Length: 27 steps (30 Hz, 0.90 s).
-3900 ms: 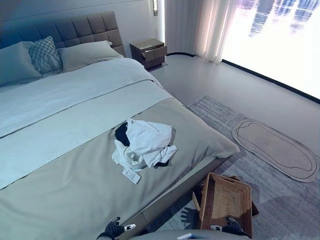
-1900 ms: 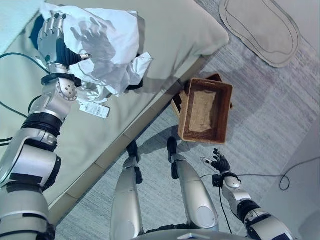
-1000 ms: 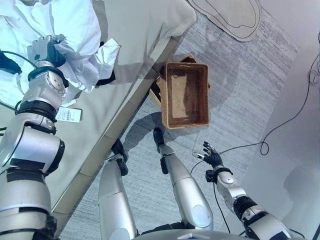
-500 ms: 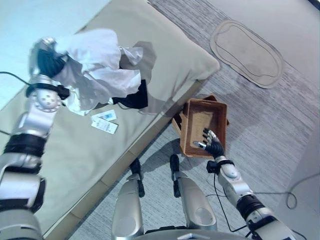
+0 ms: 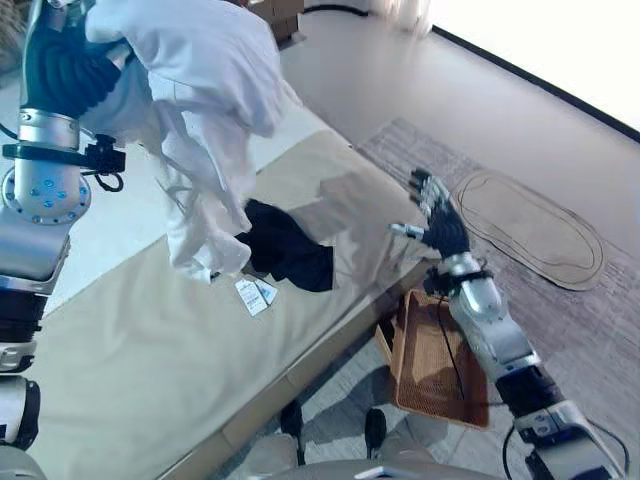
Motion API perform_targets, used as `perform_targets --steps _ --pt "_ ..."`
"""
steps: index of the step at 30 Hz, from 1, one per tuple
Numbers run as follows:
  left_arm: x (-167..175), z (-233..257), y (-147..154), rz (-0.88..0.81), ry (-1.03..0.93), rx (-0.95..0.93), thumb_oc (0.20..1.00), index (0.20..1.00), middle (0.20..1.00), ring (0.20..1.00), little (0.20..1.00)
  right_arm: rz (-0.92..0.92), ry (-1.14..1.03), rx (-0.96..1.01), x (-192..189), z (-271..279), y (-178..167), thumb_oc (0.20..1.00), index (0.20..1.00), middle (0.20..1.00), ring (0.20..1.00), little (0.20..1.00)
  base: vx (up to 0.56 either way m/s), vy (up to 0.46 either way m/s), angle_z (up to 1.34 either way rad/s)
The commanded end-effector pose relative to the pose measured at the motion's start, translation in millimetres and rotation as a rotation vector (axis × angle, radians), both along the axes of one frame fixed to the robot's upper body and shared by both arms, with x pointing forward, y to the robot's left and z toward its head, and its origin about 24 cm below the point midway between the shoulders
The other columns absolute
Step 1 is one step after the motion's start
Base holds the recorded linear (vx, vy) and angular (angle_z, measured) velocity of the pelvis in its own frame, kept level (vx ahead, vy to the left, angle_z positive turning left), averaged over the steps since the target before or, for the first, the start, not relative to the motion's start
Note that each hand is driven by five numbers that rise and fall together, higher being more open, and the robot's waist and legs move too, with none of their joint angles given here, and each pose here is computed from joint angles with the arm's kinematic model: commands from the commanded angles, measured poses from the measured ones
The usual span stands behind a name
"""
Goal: Pick up clothes into the bucket
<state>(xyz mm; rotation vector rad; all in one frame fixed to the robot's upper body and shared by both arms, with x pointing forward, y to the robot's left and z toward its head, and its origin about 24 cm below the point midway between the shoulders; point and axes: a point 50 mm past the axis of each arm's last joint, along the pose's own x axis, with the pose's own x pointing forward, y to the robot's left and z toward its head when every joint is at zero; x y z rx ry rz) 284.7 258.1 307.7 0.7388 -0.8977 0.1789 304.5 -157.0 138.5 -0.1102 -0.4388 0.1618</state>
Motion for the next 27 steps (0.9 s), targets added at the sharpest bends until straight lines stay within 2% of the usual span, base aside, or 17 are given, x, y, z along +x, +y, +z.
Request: perform_targets --steps 1,10,20,26,27 --pt "-11 16 -12 -0.149 -0.071 -0.044 0.2 0.2 0.2 0.2 0.2 0.026 -0.259 -0.027 -6 56 7 1.0 1.0 1.0 1.0 1.0 0.07 0.004 0.28" --pt "-10 6 -28 -0.244 0.018 0.008 0.2 0.2 0.2 0.2 0.2 0.235 -0.438 -0.02 -13 116 41 1.0 1.0 1.0 1.0 1.0 0.03 0.002 0.05" --pt "-20 -12 -38 -0.375 0.163 0.027 0.2 0.2 0.2 0.2 0.2 0.566 -0.262 -0.06 -6 128 70 1.0 1.0 1.0 1.0 1.0 0.0 0.001 0.01" --pt "-15 -11 -42 -0.372 0.193 0.087 0.2 0.2 0.2 0.2 0.2 0.748 -0.188 -0.167 -14 131 88 1.0 1.0 1.0 1.0 1.0 -0.02 -0.003 0.06" --pt "-15 -9 -42 -0.36 0.196 0.107 0.2 0.2 0.2 0.2 0.2 0.803 -0.176 -0.244 -20 135 92 1.0 1.0 1.0 1.0 1.0 -0.02 0.0 0.03"
